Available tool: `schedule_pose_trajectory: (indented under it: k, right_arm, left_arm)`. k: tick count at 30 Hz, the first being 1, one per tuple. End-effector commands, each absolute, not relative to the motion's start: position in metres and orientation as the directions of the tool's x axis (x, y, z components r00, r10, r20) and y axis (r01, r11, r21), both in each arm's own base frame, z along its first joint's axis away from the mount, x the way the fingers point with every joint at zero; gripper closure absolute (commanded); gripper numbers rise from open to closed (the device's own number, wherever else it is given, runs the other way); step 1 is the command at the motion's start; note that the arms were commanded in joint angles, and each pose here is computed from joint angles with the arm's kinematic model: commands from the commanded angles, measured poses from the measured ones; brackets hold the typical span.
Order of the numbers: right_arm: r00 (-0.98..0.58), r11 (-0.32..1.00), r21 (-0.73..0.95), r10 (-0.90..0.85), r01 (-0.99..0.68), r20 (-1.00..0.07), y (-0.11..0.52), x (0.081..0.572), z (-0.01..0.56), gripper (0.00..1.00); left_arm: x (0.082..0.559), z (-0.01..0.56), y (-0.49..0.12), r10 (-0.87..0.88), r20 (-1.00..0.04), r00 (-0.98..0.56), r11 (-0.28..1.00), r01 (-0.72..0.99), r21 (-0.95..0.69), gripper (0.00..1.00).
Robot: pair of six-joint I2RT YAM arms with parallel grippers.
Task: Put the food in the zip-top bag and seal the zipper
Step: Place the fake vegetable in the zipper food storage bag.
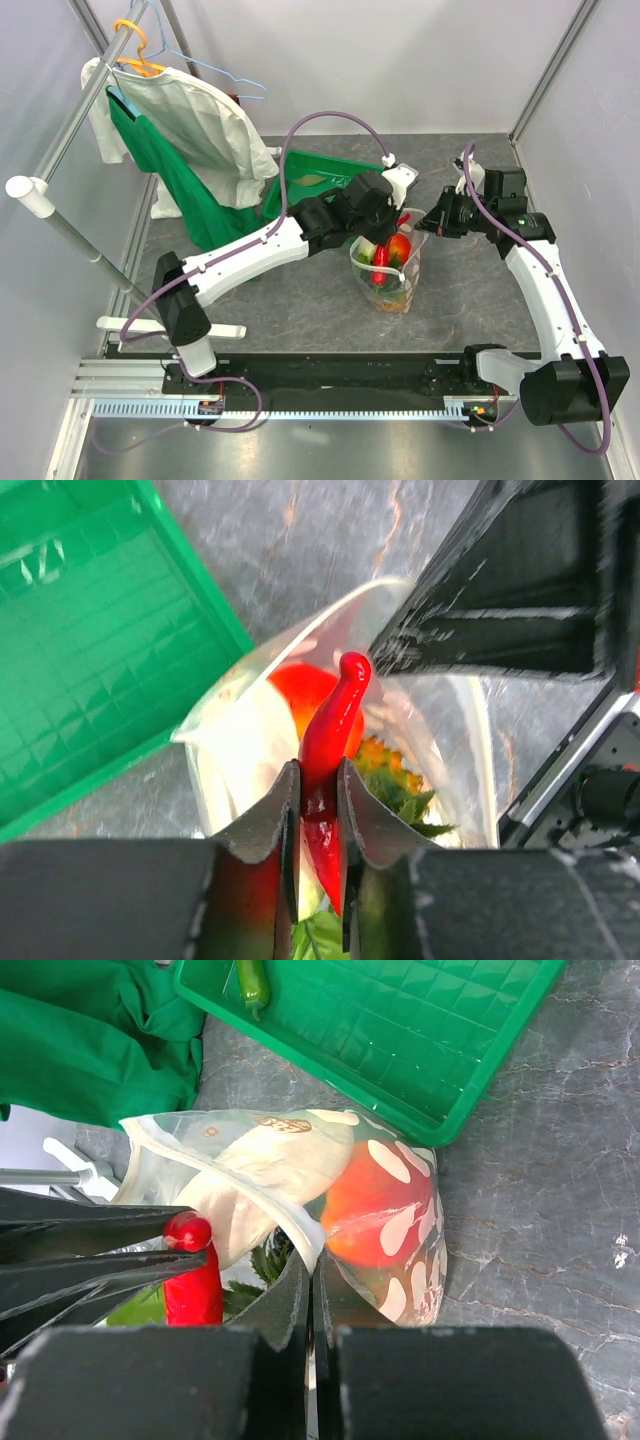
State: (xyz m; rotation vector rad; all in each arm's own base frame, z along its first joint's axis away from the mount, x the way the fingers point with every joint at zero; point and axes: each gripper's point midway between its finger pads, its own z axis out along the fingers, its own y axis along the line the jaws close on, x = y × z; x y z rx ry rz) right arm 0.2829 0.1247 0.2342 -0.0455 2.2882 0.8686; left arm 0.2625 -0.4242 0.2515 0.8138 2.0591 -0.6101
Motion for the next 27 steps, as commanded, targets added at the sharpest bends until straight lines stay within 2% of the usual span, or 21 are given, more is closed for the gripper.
schedule_pose_trajectory:
  k: [1, 4, 9, 14, 15, 18, 23, 24, 25, 27]
  right_arm:
    - [-0.713, 0.768, 0.560, 0.202, -0.310, -0.672, 0.125, 0.295, 0.253, 1.00]
    - [-0.707, 0.765, 0.560, 0.202, -0.318, -0.678, 0.126, 0.294, 0.255, 1.00]
    - [-0.708, 0.753, 0.569, 0.201, -0.330, -0.677, 0.128, 0.290, 0.255, 1.00]
    - [-0.708, 0.746, 0.574, 0.201, -0.337, -0.677, 0.130, 0.289, 0.258, 1.00]
    - [-0.706, 0.748, 0.573, 0.203, -0.336, -0.679, 0.129, 0.289, 0.258, 1.00]
    - [-0.707, 0.751, 0.571, 0.204, -0.331, -0.678, 0.128, 0.291, 0.257, 1.00]
    - [-0.706, 0.769, 0.557, 0.204, -0.313, -0.678, 0.125, 0.294, 0.253, 1.00]
    - [-0.704, 0.770, 0.556, 0.204, -0.313, -0.680, 0.124, 0.294, 0.253, 1.00]
    - [-0.706, 0.767, 0.558, 0.203, -0.315, -0.678, 0.125, 0.294, 0.253, 1.00]
    - [-0.711, 0.768, 0.561, 0.206, -0.309, -0.672, 0.125, 0.294, 0.251, 1.00]
  left_arm:
    - [0.261, 0.241, -0.427, 0.353, -0.780, -0.517, 0.704, 0.696, -0.143, 0.89]
    - [0.263, 0.231, -0.435, 0.371, -0.749, -0.549, 0.708, 0.689, -0.154, 0.92]
    - [0.280, 0.234, -0.443, 0.343, -0.749, -0.566, 0.752, 0.644, -0.142, 0.91]
    - [0.305, 0.222, -0.433, 0.294, -0.702, -0.649, 0.820, 0.549, -0.164, 0.90]
    - [0.304, 0.220, -0.433, 0.301, -0.698, -0.649, 0.814, 0.556, -0.166, 0.80]
    - [0.294, 0.230, -0.442, 0.316, -0.697, -0.644, 0.767, 0.605, -0.212, 0.61]
    - [0.271, 0.286, -0.449, 0.308, -0.779, -0.546, 0.617, 0.738, -0.272, 0.49]
    - [0.264, 0.310, -0.443, 0.281, -0.809, -0.516, 0.590, 0.758, -0.279, 0.41]
    - [0.263, 0.325, -0.443, 0.255, -0.837, -0.484, 0.571, 0.774, -0.274, 0.37]
    - [0.262, 0.340, -0.436, 0.248, -0.872, -0.422, 0.550, 0.802, -0.232, 0.35]
